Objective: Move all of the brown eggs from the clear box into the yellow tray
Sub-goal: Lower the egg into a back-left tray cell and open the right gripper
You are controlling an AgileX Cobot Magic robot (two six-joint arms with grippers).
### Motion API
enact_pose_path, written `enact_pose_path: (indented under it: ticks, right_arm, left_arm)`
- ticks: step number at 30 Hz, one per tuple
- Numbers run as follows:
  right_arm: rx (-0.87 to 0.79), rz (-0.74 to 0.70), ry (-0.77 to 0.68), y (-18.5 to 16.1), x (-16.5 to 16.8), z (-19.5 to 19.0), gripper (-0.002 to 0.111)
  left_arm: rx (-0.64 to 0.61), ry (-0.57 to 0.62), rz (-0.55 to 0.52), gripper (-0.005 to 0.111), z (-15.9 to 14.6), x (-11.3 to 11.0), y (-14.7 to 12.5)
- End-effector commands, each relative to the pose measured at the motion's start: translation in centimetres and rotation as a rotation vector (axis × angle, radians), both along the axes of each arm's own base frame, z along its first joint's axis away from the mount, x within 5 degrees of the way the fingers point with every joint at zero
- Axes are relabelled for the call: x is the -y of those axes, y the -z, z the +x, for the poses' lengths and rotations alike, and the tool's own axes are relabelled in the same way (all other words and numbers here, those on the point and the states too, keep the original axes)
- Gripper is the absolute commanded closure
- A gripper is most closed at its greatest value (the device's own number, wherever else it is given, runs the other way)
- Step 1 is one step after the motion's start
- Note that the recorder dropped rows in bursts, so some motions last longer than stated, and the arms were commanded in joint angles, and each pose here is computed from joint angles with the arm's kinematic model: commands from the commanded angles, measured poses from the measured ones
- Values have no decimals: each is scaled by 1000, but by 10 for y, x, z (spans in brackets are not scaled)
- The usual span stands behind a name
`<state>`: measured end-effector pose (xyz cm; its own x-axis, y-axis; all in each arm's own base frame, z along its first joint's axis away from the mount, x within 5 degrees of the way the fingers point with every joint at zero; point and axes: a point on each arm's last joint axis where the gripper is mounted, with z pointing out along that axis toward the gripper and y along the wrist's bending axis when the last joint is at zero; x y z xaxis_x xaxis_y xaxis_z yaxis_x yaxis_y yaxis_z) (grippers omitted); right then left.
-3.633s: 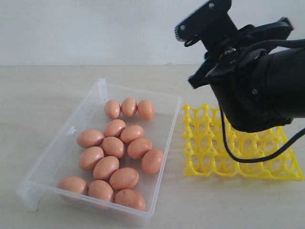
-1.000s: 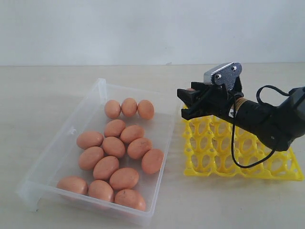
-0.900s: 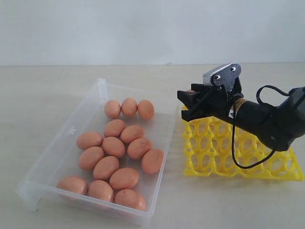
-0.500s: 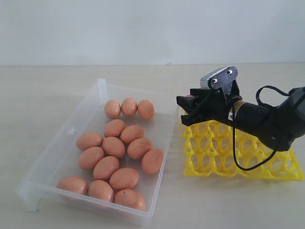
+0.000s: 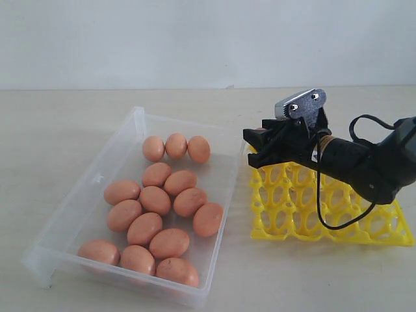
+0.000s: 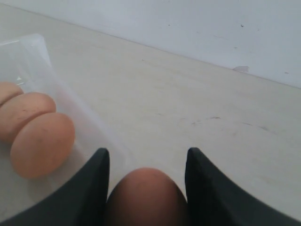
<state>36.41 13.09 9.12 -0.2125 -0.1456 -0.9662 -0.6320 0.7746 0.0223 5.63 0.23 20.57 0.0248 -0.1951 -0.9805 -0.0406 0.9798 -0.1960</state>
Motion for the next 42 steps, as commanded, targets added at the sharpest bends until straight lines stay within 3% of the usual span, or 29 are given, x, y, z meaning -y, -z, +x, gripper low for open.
enact_pose_path:
  ticks: [1, 6, 16, 23, 35, 41, 42]
  right_arm:
    - [-46, -32, 39, 5, 6, 2, 108]
    - [-56, -38, 46, 6, 7, 2, 100]
    - [-57, -36, 47, 6, 7, 2, 64]
    - [-36, -13, 42, 3, 6, 2, 48]
    - [37, 1, 45, -29, 6, 3, 46]
    - [62, 42, 35, -72, 6, -1, 47]
    - [44, 69, -12, -80, 2, -6, 53]
  left_arm:
    - [2, 4, -2, 103, 0, 0, -1]
    - [2, 4, -2, 103, 0, 0, -1]
    - [2, 4, -2, 103, 0, 0, -1]
    - [2, 4, -2, 103, 0, 0, -1]
    - [2, 4, -2, 103, 0, 0, -1]
    - [2, 4, -2, 103, 0, 0, -1]
    - [2, 4, -2, 103, 0, 0, -1]
